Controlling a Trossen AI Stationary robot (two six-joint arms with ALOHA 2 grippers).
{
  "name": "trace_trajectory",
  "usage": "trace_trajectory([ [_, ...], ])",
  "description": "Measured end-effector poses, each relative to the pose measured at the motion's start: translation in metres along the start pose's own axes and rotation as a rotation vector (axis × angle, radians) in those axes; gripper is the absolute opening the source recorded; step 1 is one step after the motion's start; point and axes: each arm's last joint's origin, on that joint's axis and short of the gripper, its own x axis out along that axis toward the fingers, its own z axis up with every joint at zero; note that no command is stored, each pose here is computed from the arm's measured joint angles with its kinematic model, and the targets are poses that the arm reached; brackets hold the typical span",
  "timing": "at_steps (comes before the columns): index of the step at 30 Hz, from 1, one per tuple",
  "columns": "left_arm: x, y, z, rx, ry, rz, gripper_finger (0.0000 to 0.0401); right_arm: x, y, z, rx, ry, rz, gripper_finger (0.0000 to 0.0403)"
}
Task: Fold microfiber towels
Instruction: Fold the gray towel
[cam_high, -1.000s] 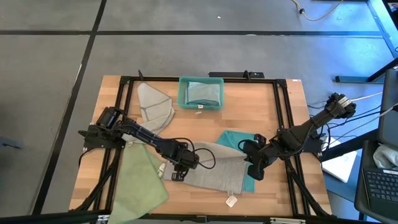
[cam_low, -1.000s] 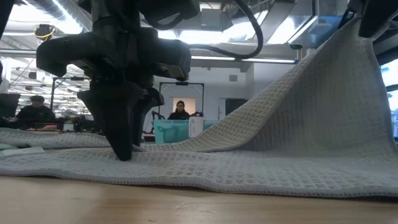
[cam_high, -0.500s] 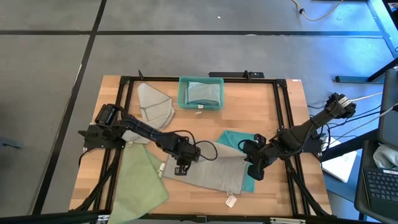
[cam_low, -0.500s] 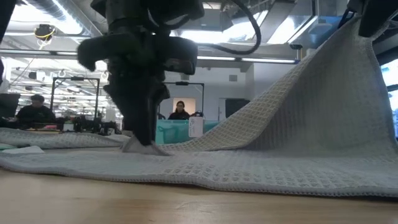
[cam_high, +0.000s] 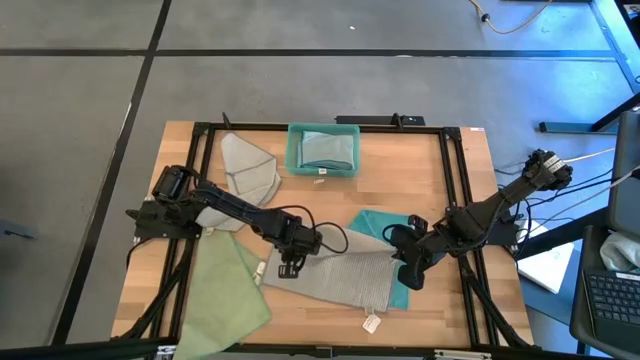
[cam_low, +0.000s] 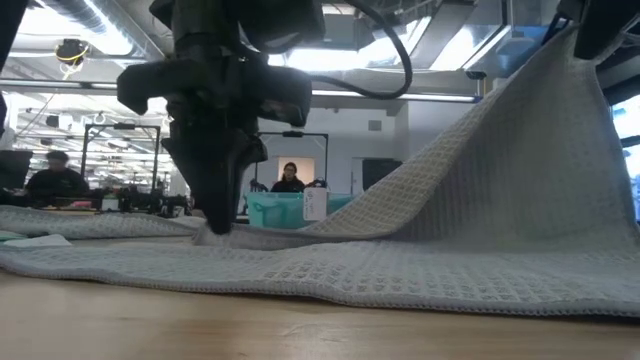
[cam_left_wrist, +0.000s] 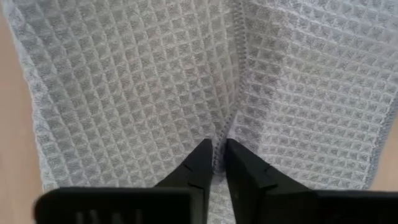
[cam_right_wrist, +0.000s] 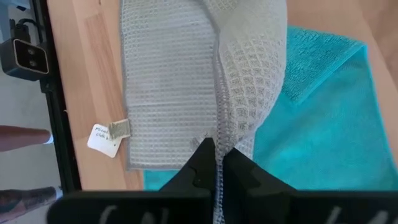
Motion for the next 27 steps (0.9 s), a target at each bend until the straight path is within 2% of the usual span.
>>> trace_trajectory([
  [3,0.000,-0.002,-0.001,0.005,0.002,-0.001,0.0006,0.000,0.000,0.000,0.000,-0.012,-0.010,0.0010],
  [13,-0.005,0.001,-0.010,0.015,0.085,0.030,0.0001,0.000,0.000,0.000,0.008,-0.004,-0.002,0.0010],
  [23,-0.032,0.004,-0.016,0.053,0.062,0.086,0.0000,-0.002,0.014,-0.002,-0.014,0.040,0.162,0.0010],
  [27,-0.033,-0.001,-0.021,0.068,0.098,0.084,0.0000,-0.001,0.019,-0.005,-0.026,0.041,0.178,0.0010],
])
